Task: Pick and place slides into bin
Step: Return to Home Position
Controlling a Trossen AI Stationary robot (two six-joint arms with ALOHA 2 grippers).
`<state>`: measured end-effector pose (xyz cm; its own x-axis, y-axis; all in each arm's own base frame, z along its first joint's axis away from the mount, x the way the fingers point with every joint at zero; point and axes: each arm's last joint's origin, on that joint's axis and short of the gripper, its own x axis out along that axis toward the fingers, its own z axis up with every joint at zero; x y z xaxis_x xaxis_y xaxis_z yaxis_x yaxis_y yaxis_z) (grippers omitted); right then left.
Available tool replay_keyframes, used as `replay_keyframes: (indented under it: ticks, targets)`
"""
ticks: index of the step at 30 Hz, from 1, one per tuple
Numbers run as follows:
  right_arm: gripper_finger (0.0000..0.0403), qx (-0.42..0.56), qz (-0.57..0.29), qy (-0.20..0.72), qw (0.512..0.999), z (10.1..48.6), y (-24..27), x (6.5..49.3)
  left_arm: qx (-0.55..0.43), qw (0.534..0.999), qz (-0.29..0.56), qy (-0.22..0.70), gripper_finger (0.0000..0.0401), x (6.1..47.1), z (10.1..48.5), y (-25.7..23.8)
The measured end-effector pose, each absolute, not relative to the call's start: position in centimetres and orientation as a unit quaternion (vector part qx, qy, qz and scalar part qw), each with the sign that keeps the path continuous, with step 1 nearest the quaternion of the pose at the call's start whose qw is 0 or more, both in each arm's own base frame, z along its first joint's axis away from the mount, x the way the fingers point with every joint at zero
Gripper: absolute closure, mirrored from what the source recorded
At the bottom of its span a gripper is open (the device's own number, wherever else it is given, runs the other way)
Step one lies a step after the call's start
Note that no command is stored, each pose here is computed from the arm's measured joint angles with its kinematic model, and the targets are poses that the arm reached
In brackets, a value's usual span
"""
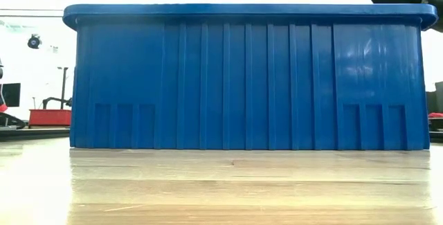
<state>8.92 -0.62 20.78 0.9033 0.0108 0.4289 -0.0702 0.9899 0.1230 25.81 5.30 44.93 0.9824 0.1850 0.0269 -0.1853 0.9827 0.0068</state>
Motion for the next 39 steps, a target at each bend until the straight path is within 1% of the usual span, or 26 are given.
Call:
replay_keyframes:
  ticks: [2, 8, 12, 16, 18, 21, 29, 35, 39]
  targets:
    - [0.0394, 0.080, 0.021, -0.198, 0.977, 20.4, -0.6, 9.1, 0.005, 0.996, 0.092, -0.013, 0.0401, 25.8, 44.9, 5.3]
    - [0.0394, 0.075, 0.013, -0.180, 0.981, 20.1, -0.7, 9.2, 0.014, 0.996, 0.085, -0.016, 0.0401, 24.9, 45.1, 5.1]
    - [0.0394, 0.070, 0.010, -0.169, 0.983, 19.9, -0.7, 9.3, -0.006, 0.997, 0.077, -0.019, 0.0401, 24.3, 44.9, 4.7]
    - [0.0394, 0.037, 0.001, -0.163, 0.986, 19.8, -0.7, 9.3, 0.003, 0.998, 0.069, -0.012, 0.0401, 23.2, 43.9, 4.1]
    - [0.0394, 0.008, -0.016, -0.164, 0.986, 19.8, -0.8, 9.3, 0.008, 0.998, 0.067, -0.010, 0.0401, 22.3, 42.9, 3.8]
    - [0.0394, -0.015, -0.018, -0.164, 0.986, 19.8, -0.8, 9.3, 0.005, 0.997, 0.076, -0.009, 0.0401, 20.7, 40.9, 3.6]
    - [0.0394, -0.013, -0.016, -0.164, 0.986, 19.8, -0.8, 9.3, 0.016, 0.988, 0.105, -0.110, 0.0401, 15.8, 35.7, 2.9]
    - [0.0394, -0.012, -0.014, -0.164, 0.986, 19.8, -0.8, 9.3, 0.015, 0.987, 0.105, -0.116, 0.0401, 13.2, 31.7, 2.4]
    - [0.0394, -0.012, -0.013, -0.164, 0.986, 19.8, -0.7, 9.3, 0.012, 0.986, 0.103, -0.129, 0.0401, 12.3, 29.9, 2.3]
